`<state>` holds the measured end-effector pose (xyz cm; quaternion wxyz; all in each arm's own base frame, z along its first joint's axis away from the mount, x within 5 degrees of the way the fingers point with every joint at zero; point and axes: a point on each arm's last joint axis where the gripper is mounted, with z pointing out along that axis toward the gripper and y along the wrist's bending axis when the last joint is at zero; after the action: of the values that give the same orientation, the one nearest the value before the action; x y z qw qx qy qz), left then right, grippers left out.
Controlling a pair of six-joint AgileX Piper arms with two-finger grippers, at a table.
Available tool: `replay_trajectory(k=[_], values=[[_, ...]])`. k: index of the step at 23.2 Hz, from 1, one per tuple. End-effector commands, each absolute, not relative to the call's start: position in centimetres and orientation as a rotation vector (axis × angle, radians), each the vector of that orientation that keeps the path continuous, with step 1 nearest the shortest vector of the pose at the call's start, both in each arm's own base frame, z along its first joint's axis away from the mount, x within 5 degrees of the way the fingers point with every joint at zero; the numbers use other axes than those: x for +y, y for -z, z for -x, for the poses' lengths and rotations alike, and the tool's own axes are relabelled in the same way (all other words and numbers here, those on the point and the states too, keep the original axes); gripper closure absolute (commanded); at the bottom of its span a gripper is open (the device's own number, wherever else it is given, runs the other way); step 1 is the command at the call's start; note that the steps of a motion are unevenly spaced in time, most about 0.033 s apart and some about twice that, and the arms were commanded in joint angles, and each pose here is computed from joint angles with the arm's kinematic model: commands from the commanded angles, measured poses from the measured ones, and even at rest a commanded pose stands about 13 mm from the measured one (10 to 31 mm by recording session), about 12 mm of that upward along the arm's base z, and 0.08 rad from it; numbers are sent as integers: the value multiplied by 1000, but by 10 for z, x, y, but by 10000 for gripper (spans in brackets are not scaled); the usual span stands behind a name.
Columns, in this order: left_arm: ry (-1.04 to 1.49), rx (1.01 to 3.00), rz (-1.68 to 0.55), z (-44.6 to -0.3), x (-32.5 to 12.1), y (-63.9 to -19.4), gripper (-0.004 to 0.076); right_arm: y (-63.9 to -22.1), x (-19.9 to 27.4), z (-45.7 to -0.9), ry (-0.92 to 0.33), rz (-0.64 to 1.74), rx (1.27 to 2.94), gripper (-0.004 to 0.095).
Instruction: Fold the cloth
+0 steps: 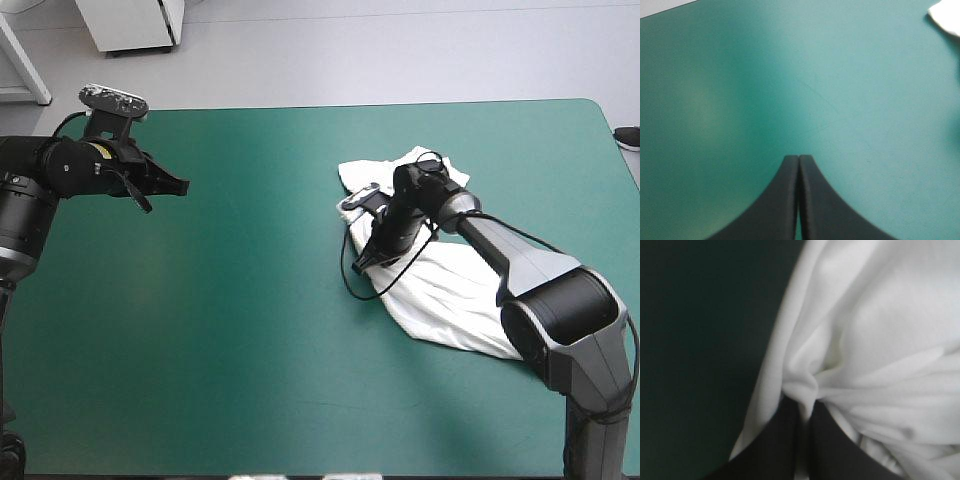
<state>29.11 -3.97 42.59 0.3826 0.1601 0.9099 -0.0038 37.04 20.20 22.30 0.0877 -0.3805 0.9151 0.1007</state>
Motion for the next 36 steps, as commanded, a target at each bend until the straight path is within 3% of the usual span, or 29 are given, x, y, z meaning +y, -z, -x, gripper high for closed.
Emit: replay_trajectory(k=[1,13,19,21,24,26,29,36], values=[[30,2205,-378,-281,-39,-449,733,-253,237,-340,-442,1235,2631,917],[51,2212,-377,-281,-41,-448,733,-273,319,-251,-553,1620,2416,918],[57,2218,-378,-280,-41,-448,733,-271,328,-239,-470,1684,2385,919],[60,2209,-376,-277,-41,-451,733,-270,322,-244,-435,1672,2419,838],[60,2214,-378,-274,-40,-451,733,-273,313,-251,-487,1616,2480,568],[60,2213,-379,-269,-40,-454,733,-282,304,-254,-419,1570,2488,429],[10,2228,-389,-255,-35,-455,733,-310,279,-259,-281,1474,2470,416],[-14,2279,-418,-248,-33,-439,710,-362,222,-263,-227,1224,2454,418]])
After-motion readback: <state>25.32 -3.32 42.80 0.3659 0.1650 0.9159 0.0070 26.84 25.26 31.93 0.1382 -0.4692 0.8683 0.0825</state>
